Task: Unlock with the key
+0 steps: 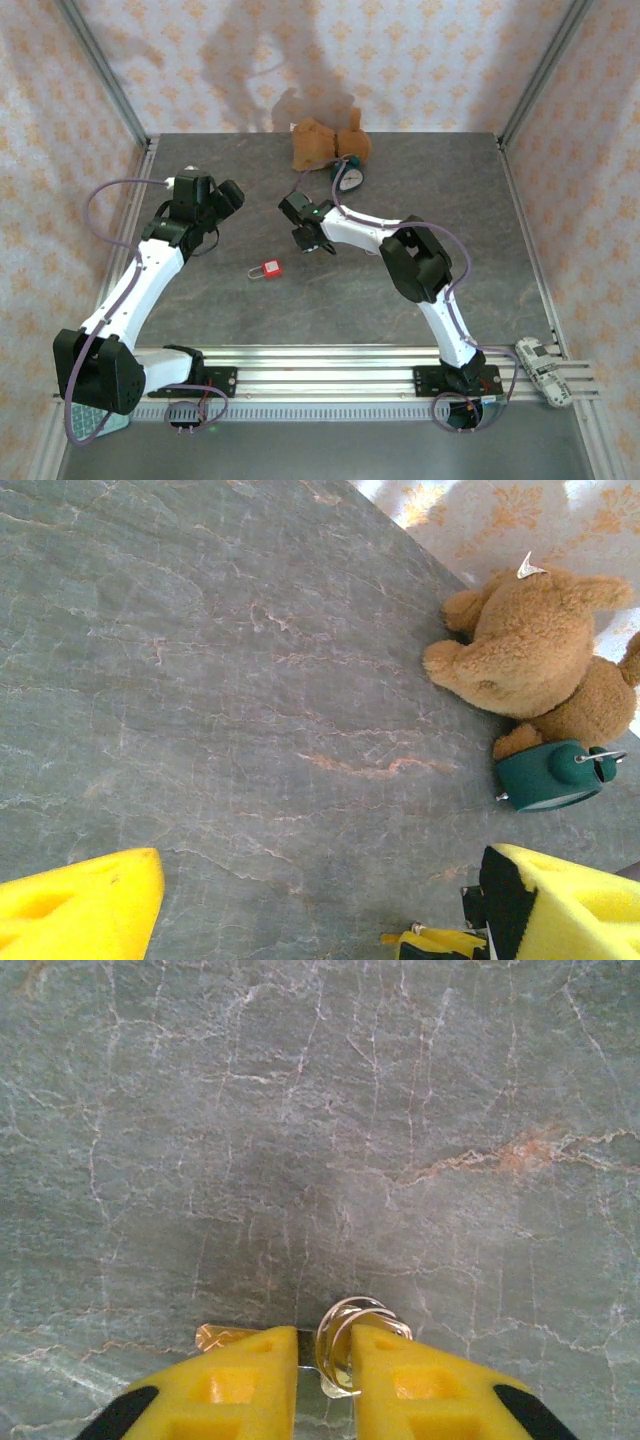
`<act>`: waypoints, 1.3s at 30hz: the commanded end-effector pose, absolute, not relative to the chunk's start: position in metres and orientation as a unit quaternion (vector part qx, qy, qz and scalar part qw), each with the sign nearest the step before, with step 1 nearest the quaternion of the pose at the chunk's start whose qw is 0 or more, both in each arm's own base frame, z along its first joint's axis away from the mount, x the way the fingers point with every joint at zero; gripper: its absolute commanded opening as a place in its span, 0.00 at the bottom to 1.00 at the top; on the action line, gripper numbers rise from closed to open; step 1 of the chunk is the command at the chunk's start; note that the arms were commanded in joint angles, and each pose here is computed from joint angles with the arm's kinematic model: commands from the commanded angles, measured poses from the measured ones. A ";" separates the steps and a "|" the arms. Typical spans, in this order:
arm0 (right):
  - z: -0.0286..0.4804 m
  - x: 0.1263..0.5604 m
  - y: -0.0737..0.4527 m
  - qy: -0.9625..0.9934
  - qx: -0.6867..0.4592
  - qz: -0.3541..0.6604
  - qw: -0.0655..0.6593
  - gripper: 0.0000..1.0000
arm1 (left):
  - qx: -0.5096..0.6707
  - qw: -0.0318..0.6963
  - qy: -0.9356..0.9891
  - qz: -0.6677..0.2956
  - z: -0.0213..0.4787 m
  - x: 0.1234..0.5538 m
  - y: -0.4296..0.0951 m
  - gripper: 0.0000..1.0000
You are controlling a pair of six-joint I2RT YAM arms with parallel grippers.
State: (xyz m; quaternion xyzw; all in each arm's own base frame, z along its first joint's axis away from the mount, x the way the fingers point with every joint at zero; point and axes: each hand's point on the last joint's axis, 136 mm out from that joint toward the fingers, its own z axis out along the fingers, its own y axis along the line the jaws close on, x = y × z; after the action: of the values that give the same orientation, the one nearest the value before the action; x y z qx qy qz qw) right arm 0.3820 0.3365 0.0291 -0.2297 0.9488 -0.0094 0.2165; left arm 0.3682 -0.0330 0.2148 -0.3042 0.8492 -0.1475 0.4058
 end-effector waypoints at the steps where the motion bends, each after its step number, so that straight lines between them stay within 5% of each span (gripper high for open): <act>1: 0.018 0.380 0.330 0.952 -0.231 -0.014 0.201 0.15 | -0.297 0.406 0.852 -0.145 0.209 0.370 -0.032 0.82; 19: 0.071 0.381 0.331 0.946 -0.177 0.043 0.269 0.00 | -0.296 0.403 0.854 -0.143 0.206 0.373 -0.033 0.82; 39: 0.115 0.361 0.318 0.934 -0.119 0.113 0.317 0.00 | -0.259 0.416 0.850 -0.192 0.214 0.376 -0.053 0.80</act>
State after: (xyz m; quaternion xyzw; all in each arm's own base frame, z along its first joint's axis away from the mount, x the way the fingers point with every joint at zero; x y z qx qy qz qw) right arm 0.3564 0.3211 0.0938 -0.1391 0.9416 0.0983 0.2907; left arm 0.3742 -0.0469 0.2042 -0.2779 0.8565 -0.1756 0.3979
